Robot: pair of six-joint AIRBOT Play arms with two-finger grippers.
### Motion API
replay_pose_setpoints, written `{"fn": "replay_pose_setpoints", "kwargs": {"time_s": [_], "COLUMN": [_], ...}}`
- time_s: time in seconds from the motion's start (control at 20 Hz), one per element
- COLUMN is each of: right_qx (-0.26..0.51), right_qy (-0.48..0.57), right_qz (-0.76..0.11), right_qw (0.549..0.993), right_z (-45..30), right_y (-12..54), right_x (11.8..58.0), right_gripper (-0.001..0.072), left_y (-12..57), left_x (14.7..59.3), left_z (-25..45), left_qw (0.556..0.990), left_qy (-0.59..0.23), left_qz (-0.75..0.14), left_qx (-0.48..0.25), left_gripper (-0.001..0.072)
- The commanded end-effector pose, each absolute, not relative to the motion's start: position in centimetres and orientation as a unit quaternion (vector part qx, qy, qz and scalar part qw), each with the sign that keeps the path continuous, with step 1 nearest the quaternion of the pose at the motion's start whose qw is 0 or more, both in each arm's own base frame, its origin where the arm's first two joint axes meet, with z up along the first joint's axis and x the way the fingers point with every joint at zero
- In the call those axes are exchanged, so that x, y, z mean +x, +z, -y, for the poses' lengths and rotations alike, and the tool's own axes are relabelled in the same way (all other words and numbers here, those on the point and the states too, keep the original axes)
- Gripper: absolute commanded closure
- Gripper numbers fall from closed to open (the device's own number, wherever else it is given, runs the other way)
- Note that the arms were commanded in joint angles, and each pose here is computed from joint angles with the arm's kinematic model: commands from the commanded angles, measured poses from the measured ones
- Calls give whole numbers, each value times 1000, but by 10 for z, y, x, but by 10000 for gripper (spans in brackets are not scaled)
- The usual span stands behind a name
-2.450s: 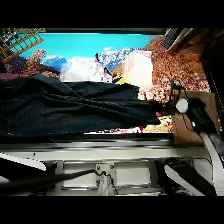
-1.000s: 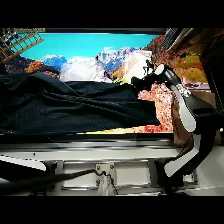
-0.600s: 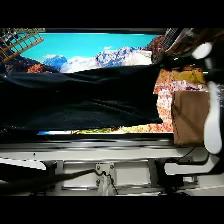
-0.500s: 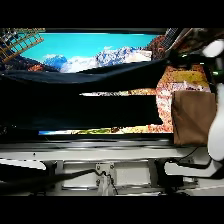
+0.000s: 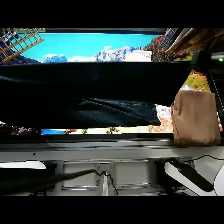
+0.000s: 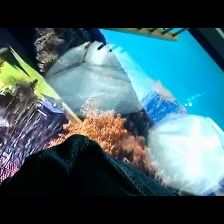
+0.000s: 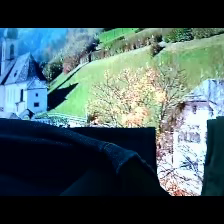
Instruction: Fold the clothes and pants, and hang the long-sleeved shirts on hangers.
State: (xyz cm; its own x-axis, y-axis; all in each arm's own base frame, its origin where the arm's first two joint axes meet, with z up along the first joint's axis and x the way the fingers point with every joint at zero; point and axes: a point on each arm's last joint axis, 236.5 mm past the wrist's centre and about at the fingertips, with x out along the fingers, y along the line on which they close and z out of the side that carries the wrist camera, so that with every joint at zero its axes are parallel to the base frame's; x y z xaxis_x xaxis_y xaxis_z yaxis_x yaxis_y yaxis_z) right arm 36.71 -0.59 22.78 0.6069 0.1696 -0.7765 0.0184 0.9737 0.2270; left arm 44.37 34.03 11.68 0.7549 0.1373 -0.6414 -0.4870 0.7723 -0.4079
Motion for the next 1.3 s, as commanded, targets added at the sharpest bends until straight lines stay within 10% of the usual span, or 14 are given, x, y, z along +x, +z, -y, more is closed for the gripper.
{"fn": "replay_pose_setpoints", "kwargs": {"time_s": [0.0,0.4,0.9,0.95,1.0,1.05,1.1,1.25], "right_qx": [85,98,199,219,236,247,253,245], "right_qy": [28,9,-47,-59,-62,-59,-55,-38], "right_qz": [-431,-453,-465,-461,-453,-439,-423,-413], "right_qw": [898,886,861,858,857,862,868,877], "right_z": [9,23,61,64,65,65,64,61], "right_y": [249,198,-8,-23,-28,-22,-10,30], "right_x": [331,367,544,559,572,585,594,599], "right_gripper": [684,684,681,573,396,260,250,254], "left_y": [120,100,30,19,12,11,14,24], "left_x": [437,456,533,543,553,561,569,571], "left_z": [-344,-334,-323,-316,-308,-302,-298,-294], "left_qw": [890,886,895,895,895,896,898,902], "left_qy": [178,160,171,168,164,160,160,156], "left_qz": [-301,-308,-287,-289,-285,-277,-264,-258], "left_qx": [-292,-308,-296,-296,-301,-308,-313,-309], "left_gripper": [693,691,690,689,599,339,128,102]}}
